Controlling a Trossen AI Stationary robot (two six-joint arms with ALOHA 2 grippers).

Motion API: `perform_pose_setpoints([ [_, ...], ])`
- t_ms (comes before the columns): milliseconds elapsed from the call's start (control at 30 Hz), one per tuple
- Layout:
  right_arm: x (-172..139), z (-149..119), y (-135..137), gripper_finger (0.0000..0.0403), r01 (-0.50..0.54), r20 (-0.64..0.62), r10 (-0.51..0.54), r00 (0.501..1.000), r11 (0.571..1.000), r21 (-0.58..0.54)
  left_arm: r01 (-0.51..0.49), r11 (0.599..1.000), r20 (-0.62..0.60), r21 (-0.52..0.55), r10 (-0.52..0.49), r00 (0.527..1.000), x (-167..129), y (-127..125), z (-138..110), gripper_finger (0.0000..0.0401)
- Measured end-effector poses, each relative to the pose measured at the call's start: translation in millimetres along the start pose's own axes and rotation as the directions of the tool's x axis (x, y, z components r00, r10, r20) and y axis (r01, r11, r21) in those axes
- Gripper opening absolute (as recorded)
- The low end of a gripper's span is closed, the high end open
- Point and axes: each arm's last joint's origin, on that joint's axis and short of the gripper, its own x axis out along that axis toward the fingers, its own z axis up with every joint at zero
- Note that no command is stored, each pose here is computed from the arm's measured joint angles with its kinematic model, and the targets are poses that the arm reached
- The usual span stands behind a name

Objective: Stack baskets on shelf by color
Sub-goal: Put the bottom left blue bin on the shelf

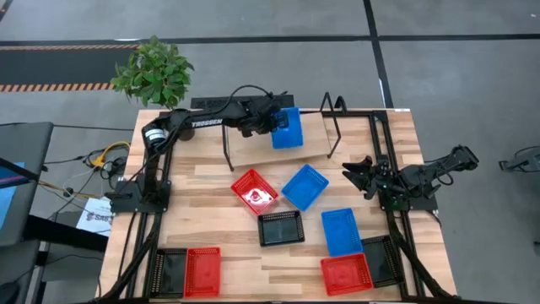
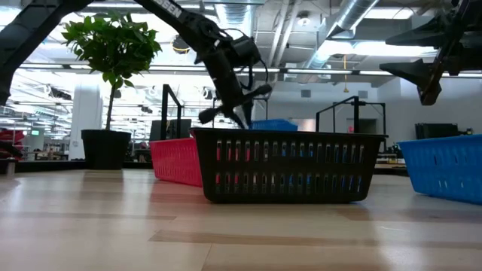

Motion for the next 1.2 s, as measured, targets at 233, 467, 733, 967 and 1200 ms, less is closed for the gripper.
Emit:
perform_pose_setpoints([
  [233, 0.0, 0.0, 0.1, 0.0244, -0.001, 0.001, 0.001, 1.000, 1.000, 0.003, -0.013, 1.000, -0.128, -0.015, 0.011, 0.992, 26.7, 7.2, -8.3, 0.0022],
  [467, 0.0, -0.1, 0.0, 0.0244, -0.001, 0.000, 0.001, 1.000, 1.000, 0.002, 0.005, 1.000, -0.125, -0.013, -0.007, 0.992, 25.8, 7.1, -4.1, 0.0022],
  [733, 0.0, -0.1, 0.0, 0.0244, -0.001, 0.000, 0.001, 1.000, 1.000, 0.000, 0.103, 0.993, -0.139, 0.055, -0.095, 0.986, 24.6, -0.2, -2.4, 0.0022],
  [967, 0.0, -0.1, 0.0, 0.0244, 0.000, -0.001, 0.000, 1.000, 1.000, -0.001, 0.133, 0.986, -0.128, 0.100, -0.120, 0.984, 24.6, -2.2, -0.4, 0.0022],
  [1200, 0.0, -0.2, 0.0, 0.0244, -0.001, -0.001, 0.001, 1.000, 1.000, -0.001, 0.240, 0.949, -0.214, 0.203, -0.197, 0.957, 23.3, -7.4, -4.0, 0.0022],
])
